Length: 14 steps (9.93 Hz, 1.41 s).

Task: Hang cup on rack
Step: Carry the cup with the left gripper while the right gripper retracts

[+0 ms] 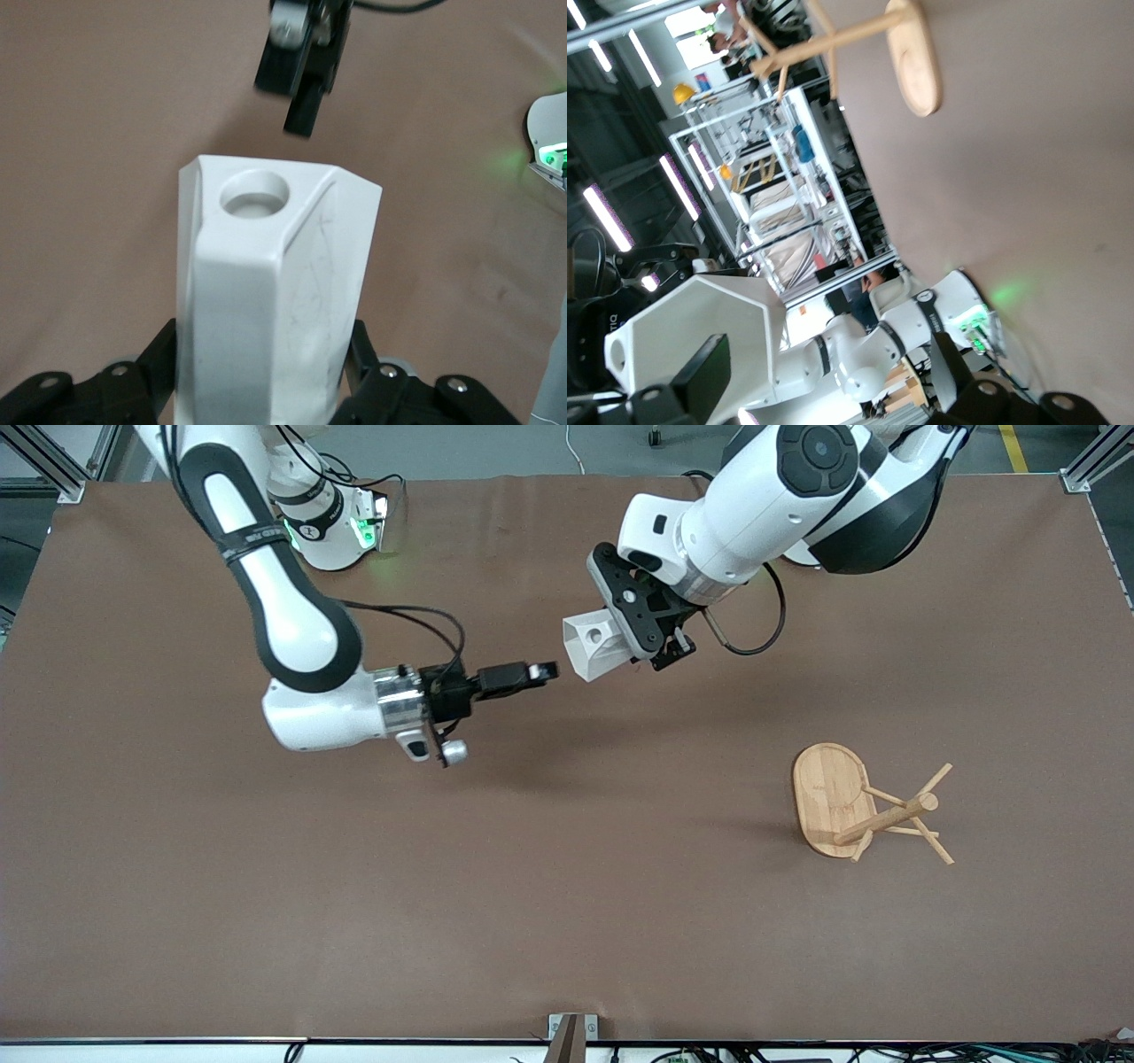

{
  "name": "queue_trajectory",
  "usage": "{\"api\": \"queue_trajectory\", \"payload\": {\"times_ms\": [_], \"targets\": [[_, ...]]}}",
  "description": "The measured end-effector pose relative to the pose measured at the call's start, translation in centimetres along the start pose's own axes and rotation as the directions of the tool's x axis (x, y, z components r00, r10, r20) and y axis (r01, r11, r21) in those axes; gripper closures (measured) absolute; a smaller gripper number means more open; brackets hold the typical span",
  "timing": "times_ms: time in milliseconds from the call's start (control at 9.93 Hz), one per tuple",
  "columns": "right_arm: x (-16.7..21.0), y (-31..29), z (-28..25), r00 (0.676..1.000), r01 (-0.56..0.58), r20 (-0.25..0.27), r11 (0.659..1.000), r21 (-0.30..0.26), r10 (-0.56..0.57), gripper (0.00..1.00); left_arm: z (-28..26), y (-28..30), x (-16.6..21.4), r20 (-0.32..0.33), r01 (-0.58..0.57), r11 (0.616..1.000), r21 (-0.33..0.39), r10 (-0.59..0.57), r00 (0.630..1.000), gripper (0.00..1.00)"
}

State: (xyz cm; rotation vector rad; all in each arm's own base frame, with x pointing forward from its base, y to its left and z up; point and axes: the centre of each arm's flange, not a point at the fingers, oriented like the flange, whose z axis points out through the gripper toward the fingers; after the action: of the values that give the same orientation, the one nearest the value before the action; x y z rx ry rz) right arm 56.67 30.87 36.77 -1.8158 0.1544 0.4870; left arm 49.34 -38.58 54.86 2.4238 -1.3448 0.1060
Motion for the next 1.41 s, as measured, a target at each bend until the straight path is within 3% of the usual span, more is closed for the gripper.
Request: {"api": "queue_trajectory", "payload": {"times_ms": [201, 302, 403, 604, 806, 1108, 1209, 1410], "targets": [[1.3, 0.2, -5.1, 0.991, -0.123, -0.074, 0.984, -0.128, 0.114, 0.0, -0.8, -2.3, -0.8, -0.011, 0.077, 0.997, 0.009, -0.076, 0.997, 0.24], [1.9, -0.1, -8.7, 0.981, -0.163, -0.143, 0.958, -0.236, 0.131, 0.0, -1.3, -3.4, -1.3, -0.017, 0.15, 0.989, 0.014, -0.149, 0.989, 0.24], [2.3, 0.2, -12.6, 0.968, -0.191, -0.222, 0.911, -0.364, 0.115, 0.0, -1.6, -4.5, -1.7, -0.018, 0.242, 0.97, 0.035, -0.242, 0.97, 0.24], [2.7, 2.7, -21.2, 0.934, -0.257, -0.353, 0.769, -0.586, 0.043, 0.0, -2.3, -6.8, -2.8, -0.036, 0.456, 0.886, 0.081, -0.454, 0.89, 0.24], [1.8, 3.3, -30.1, 0.899, -0.303, -0.432, 0.61, -0.732, -0.072, 0.0, -3.0, -8.7, -3.7, -0.063, 0.604, 0.789, 0.114, -0.601, 0.797, 0.24], [-3.0, -1.2, -38.9, 0.875, -0.241, -0.407, 0.495, -0.835, -0.261, 0.0, -4.2, -12.2, -5.9, -0.105, 0.748, 0.648, 0.142, -0.742, 0.663, 0.24], [-5.8, -3.7, -39.2, 0.882, -0.23, -0.379, 0.445, -0.866, -0.28, 0.0, -4.5, -13.0, -6.4, -0.123, 0.778, 0.607, 0.164, -0.77, 0.626, 0.24], [-11.7, -9.2, -37.5, 0.894, -0.206, -0.316, 0.337, -0.919, -0.317, 0.0, -5.1, -14.8, -7.8, -0.132, 0.81, 0.56, 0.174, -0.802, 0.582, 0.24]]}}
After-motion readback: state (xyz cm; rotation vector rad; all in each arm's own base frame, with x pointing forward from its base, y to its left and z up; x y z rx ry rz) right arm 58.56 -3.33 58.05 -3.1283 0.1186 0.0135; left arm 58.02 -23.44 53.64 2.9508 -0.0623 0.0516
